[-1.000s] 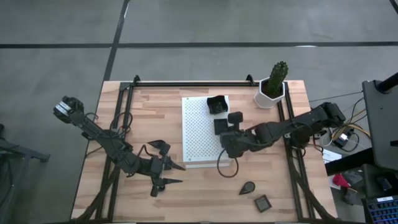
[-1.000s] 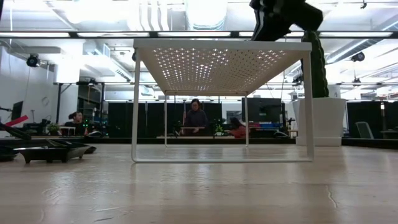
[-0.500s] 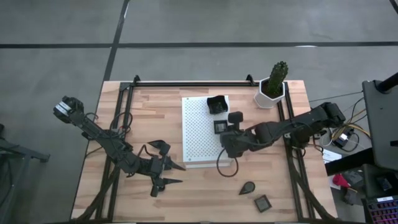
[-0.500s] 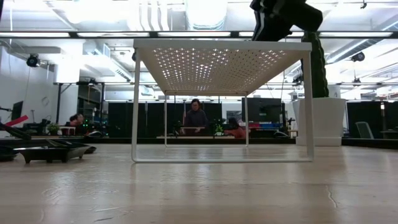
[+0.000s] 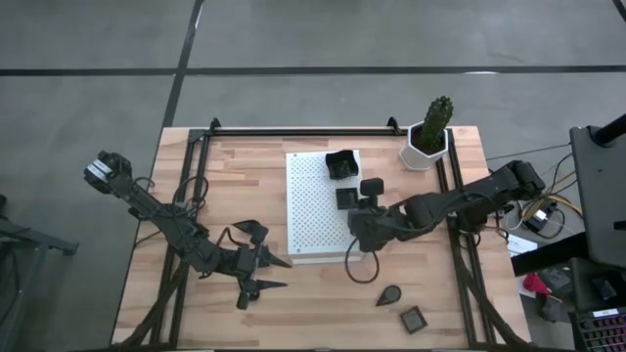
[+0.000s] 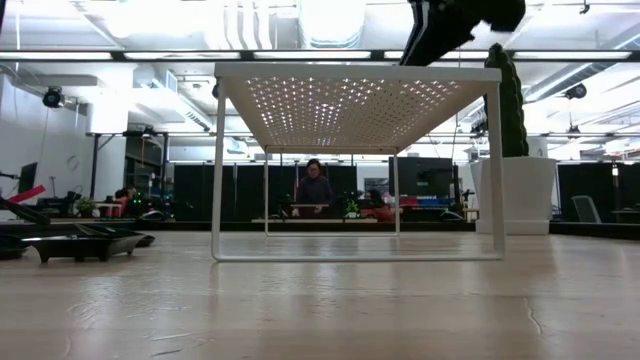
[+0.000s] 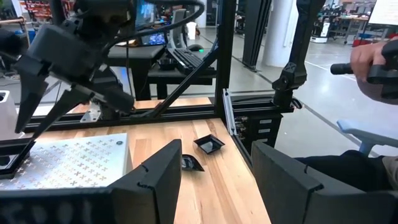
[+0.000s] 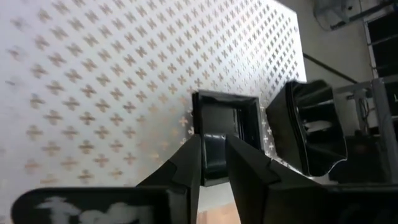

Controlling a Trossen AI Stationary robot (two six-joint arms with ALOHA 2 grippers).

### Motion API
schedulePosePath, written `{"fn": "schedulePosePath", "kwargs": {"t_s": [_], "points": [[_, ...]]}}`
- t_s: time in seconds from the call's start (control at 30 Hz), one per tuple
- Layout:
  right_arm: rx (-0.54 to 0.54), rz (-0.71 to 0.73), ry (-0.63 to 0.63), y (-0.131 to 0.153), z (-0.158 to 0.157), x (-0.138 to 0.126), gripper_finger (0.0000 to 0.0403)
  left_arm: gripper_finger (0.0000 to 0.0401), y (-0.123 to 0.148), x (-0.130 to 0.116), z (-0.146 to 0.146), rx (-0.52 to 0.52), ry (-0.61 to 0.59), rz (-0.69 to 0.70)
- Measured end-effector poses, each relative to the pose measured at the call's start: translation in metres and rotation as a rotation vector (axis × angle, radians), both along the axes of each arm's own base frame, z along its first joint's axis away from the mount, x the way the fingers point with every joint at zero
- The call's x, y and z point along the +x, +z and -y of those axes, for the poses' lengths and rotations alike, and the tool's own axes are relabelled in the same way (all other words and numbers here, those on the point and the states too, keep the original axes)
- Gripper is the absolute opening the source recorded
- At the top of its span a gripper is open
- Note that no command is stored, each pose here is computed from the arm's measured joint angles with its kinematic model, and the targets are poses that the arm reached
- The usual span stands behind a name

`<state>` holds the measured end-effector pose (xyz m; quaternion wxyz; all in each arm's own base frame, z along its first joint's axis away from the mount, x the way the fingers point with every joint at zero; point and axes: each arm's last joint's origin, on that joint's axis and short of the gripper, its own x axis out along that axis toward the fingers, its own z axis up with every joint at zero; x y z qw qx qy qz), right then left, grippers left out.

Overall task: Pick & Place Mini shaped plates
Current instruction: Stack the black square plate on top of the black square plate on the shelf

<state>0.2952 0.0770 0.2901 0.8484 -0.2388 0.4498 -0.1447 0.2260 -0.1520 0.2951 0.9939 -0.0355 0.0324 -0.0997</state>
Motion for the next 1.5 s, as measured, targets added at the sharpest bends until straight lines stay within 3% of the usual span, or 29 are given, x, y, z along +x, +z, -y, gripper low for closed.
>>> {"fn": "schedulePosePath", "kwargs": {"t_s": [0.27,0.5,0.73,0.9,1.07,1.17,1.23,1.33,1.5], "points": [[0.06,0.063,0.019,0.006,-0.024,-0.005,0.0054,0.0188,-0.002,0.0,0.0,-0.022,0.001,-0.014],[0.131,0.114,0.062,0.006,-0.056,-0.017,0.0011,0.0188,-0.002,0.0,0.0,-0.023,0.001,-0.015],[0.261,0.271,0.216,0.014,-0.112,-0.034,0.0008,0.0188,-0.009,-0.002,0.002,-0.002,-0.06,-0.079],[0.304,0.357,0.294,0.018,-0.138,-0.045,0.0008,0.0188,-0.023,-0.008,0.006,-0.034,-0.097,-0.239],[0.262,0.36,0.295,0.009,-0.149,-0.046,0.0008,0.0188,-0.034,-0.017,0.011,-0.089,-0.088,-0.376],[0.246,0.345,0.284,0.0,-0.151,-0.041,0.0008,0.0188,-0.042,-0.024,0.012,-0.05,-0.087,-0.465],[0.236,0.332,0.282,-0.005,-0.153,-0.038,0.0008,0.0188,-0.051,-0.029,0.009,-0.004,-0.052,-0.554],[0.233,0.329,0.28,-0.013,-0.157,-0.034,0.0008,0.0188,-0.062,-0.036,0.003,-0.035,0.044,-0.691],[0.235,0.338,0.284,-0.019,-0.163,-0.028,0.0008,0.0188,-0.075,-0.04,-0.002,0.014,0.155,-0.785]]}}
